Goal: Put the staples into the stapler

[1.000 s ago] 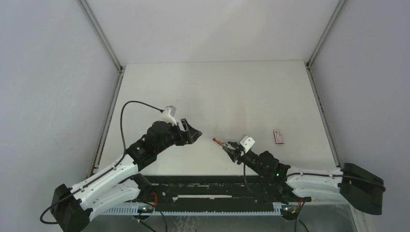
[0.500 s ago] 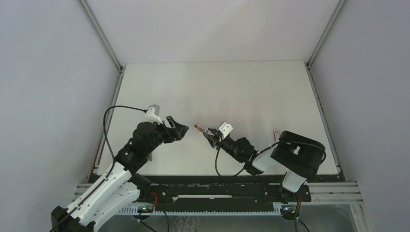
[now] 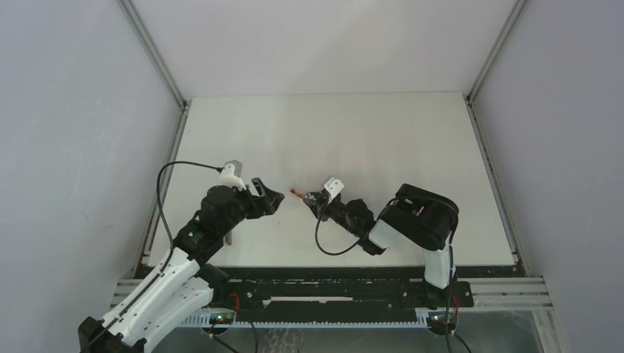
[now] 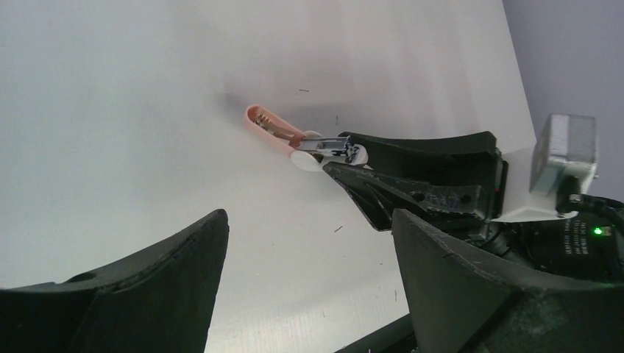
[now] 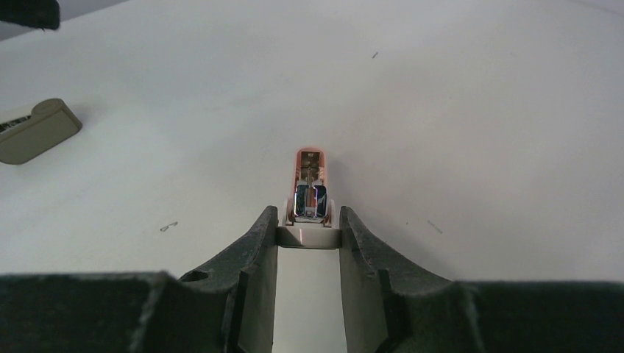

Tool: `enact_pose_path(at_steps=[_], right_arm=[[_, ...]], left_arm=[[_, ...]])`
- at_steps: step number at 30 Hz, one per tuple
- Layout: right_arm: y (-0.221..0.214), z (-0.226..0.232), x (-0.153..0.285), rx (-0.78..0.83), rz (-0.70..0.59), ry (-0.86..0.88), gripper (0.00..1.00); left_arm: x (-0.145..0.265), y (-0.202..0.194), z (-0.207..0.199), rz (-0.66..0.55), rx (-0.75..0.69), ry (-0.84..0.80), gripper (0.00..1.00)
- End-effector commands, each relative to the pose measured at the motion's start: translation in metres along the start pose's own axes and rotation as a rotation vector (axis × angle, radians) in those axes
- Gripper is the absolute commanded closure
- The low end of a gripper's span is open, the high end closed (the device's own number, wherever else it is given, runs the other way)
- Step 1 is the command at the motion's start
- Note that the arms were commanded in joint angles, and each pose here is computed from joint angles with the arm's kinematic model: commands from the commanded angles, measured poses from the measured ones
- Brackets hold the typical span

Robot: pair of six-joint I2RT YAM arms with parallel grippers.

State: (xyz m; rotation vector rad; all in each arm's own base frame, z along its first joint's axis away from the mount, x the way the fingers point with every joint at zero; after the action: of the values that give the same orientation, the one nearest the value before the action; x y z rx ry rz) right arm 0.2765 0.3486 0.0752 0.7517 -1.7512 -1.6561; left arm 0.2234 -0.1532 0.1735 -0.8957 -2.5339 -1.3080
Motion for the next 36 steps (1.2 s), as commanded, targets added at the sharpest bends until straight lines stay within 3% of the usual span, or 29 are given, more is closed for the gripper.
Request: enact_pose_path(at_steps=[1, 12, 14, 18, 22, 30, 36], right_arm=[[0.016, 0.005, -0.010, -0.050, -0.073, 0.021, 1.00], [-0.013, 0.006, -0.008, -0.072, -0.008, 0.018, 0.97], [-0.015, 0.006, -0.006, -0.081, -0.003, 0.007, 0.90], [-0.010, 0.003, 0.001, -0.100, -0.007, -0.024, 0.60], [-0.005, 0.001, 0.009, -0.105, 0.007, -0.038, 0.46], [0.015, -0.003, 0.027, -0.125, 0.012, -0.048, 0.41], [0.040, -0.019, 0.056, -0.227, 0.073, -0.111, 0.41]], left_arm=[[0.003, 0.002, 0.003, -0.017, -0.028, -0.005, 0.14], [0.006, -0.001, 0.008, -0.024, -0.025, 0.004, 0.14], [0.006, -0.001, 0.009, -0.024, -0.028, 0.005, 0.14], [0.006, -0.001, 0.011, -0.024, -0.032, 0.014, 0.13], [0.006, -0.002, 0.014, -0.024, -0.033, 0.026, 0.12], [0.006, -0.004, 0.026, -0.024, -0.026, 0.076, 0.11], [0.010, -0.010, 0.075, -0.029, 0.086, 0.315, 0.10]])
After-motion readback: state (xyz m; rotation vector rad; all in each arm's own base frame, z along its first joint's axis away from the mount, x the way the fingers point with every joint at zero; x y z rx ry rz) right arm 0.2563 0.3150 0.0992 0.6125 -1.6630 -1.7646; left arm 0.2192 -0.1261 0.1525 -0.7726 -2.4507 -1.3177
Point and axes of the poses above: each gripper's point midway between its finger pads, its own x axis back along the fingers, its own z axis along the line the jaws close on, y = z × x, the point moved 1 cm from there along x, back along the fingers, and after that the axes turned 4 degrees about x, right-handed, at the moved point
